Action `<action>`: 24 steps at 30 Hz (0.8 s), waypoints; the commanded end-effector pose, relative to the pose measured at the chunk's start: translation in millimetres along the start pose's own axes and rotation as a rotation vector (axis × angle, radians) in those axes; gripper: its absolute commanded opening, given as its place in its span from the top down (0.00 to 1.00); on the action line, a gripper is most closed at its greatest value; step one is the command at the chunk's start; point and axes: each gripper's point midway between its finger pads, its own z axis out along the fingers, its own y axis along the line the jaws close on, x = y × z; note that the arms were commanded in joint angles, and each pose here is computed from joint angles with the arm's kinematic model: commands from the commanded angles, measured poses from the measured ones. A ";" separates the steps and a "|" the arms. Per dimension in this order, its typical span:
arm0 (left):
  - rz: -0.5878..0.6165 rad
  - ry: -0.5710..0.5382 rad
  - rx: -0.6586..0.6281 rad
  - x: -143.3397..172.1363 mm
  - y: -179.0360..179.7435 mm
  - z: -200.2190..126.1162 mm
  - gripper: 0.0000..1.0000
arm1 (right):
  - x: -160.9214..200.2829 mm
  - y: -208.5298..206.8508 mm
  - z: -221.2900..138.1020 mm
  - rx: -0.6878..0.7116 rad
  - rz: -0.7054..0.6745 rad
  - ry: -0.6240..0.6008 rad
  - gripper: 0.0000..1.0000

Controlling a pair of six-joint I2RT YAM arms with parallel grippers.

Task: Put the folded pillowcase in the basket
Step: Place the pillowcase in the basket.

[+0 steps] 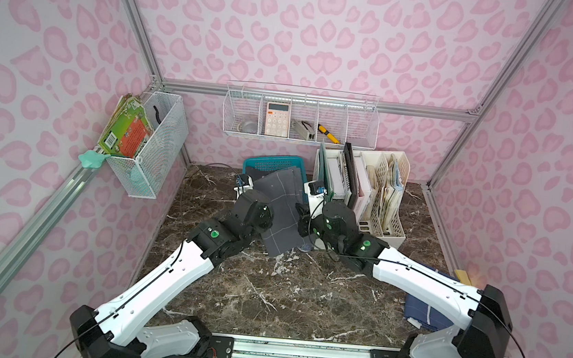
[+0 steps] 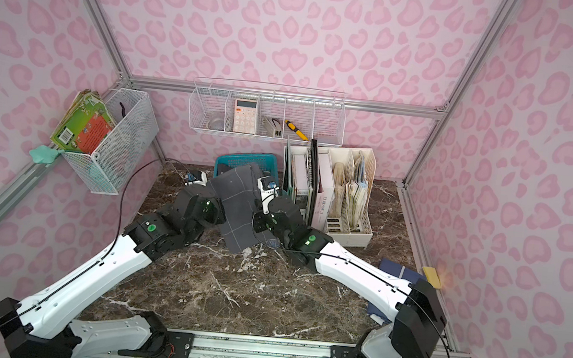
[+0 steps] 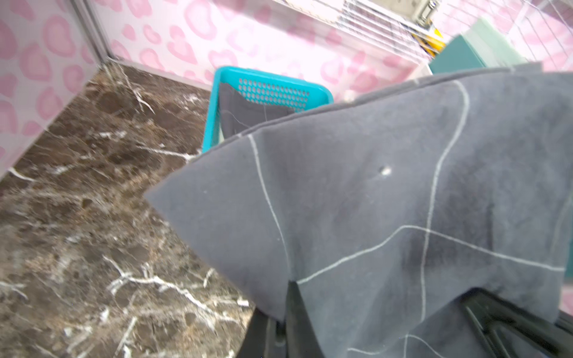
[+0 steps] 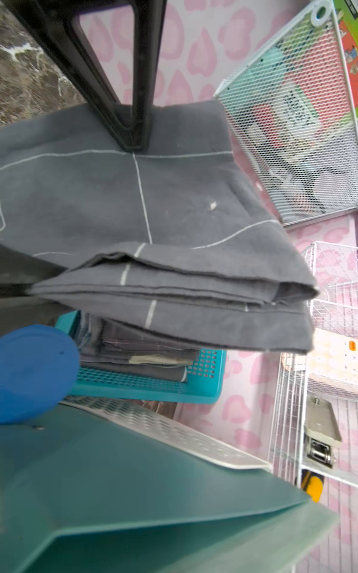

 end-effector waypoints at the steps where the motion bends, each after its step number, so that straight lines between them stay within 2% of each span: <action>1: 0.029 -0.006 0.037 -22.3 -3.4 10.3 1.00 | -13.7 -0.5 18.9 -0.033 -0.017 -0.014 1.00; 4: 0.005 -0.014 0.040 -42.0 0.3 24.8 1.00 | -34.8 -12.3 38.2 -0.039 0.024 -0.038 1.00; 11: -0.075 -0.042 0.012 -69.4 16.5 62.2 1.00 | -46.7 -24.5 86.6 -0.087 0.068 -0.021 1.00; 18: -0.126 -0.017 -0.019 -86.9 33.0 103.7 1.00 | -41.3 -25.4 132.5 -0.100 0.062 0.031 1.00; 24: -0.150 0.032 -0.032 -84.8 46.5 138.0 1.00 | -23.4 -36.4 163.2 -0.062 0.072 0.080 1.00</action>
